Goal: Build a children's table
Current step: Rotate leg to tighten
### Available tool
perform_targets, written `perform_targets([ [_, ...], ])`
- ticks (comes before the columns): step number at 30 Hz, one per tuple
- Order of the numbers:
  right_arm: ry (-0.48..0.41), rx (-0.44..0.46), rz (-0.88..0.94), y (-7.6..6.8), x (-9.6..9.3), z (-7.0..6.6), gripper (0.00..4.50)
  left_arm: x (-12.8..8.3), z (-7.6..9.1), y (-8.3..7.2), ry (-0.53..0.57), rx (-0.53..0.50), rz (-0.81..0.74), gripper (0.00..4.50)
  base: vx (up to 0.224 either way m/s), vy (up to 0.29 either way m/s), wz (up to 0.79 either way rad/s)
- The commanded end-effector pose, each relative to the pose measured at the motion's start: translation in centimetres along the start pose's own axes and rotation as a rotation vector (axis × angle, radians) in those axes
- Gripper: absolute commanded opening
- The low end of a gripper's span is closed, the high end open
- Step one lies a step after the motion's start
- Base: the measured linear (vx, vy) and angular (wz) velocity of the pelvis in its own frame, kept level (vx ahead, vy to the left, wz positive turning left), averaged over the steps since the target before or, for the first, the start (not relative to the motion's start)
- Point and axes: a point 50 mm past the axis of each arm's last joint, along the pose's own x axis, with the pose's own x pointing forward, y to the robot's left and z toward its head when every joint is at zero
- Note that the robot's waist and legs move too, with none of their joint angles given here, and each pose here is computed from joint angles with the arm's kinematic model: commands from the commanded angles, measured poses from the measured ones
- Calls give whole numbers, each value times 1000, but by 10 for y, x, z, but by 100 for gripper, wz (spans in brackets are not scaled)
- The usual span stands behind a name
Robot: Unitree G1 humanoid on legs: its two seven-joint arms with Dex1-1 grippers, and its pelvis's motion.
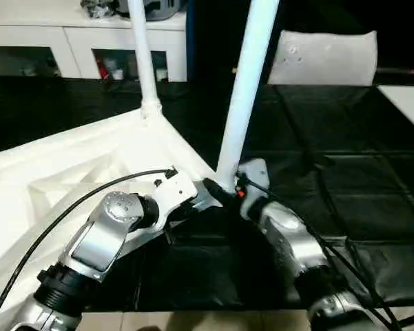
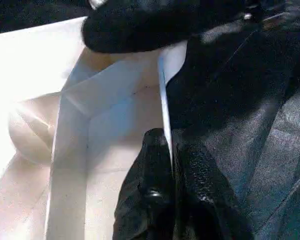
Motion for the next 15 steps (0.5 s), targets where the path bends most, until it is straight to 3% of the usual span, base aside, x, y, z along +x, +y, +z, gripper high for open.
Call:
perform_targets([
  [1,60,38,10,0,-10,-16,378,-1,-10,5,65,15,13,0,0,0,0],
  [8,58,22,119,0,-29,-14,436,-4,-14,10,75,36,-14,0,0,0,0],
  [9,60,-13,152,-5,-40,-10,441,-5,-14,12,71,55,-36,0,0,0,0],
  [15,80,-89,191,-20,-63,2,448,-4,-15,12,38,138,-146,0,0,0,0],
])
